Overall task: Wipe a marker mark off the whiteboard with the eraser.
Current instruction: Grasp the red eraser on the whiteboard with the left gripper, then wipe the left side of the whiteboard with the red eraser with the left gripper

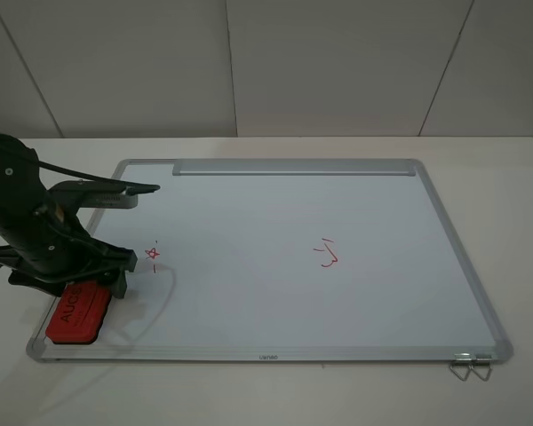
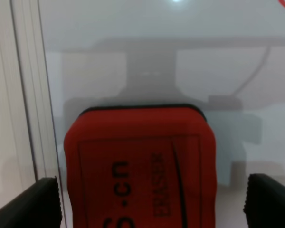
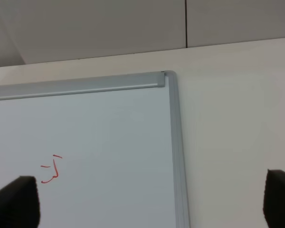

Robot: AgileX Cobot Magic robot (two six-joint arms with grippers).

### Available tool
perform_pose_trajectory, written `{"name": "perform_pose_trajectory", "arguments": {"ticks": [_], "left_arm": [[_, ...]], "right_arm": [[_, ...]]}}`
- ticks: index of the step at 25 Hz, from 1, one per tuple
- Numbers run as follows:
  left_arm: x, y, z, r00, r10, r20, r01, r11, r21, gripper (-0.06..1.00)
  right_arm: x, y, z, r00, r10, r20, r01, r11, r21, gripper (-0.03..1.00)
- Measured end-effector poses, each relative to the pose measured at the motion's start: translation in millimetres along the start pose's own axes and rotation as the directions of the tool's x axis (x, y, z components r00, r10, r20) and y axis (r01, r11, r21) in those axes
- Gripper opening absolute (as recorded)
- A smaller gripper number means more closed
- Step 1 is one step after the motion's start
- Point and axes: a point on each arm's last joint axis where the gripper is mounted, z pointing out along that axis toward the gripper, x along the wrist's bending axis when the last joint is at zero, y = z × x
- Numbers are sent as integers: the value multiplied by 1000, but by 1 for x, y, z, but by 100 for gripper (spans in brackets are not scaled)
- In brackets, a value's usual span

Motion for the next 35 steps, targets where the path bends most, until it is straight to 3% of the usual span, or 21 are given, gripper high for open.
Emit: {"name": "perform_pose_trajectory", "arguments": {"ticks": [13,18,35], "left_arm": [[-1,-2,5,1000,-23,14,23,1000,-8,77],[-1,-2,5,998,-54,15,55,998,-12,60],[-1,-2,6,998,-66,14,66,998,-11,59]], "right_arm": [[0,0,0,1000,0,0,0,1000,0,83],[0,0,0,1000,0,0,0,1000,0,83],[0,0,0,1000,0,0,0,1000,0,83]]}}
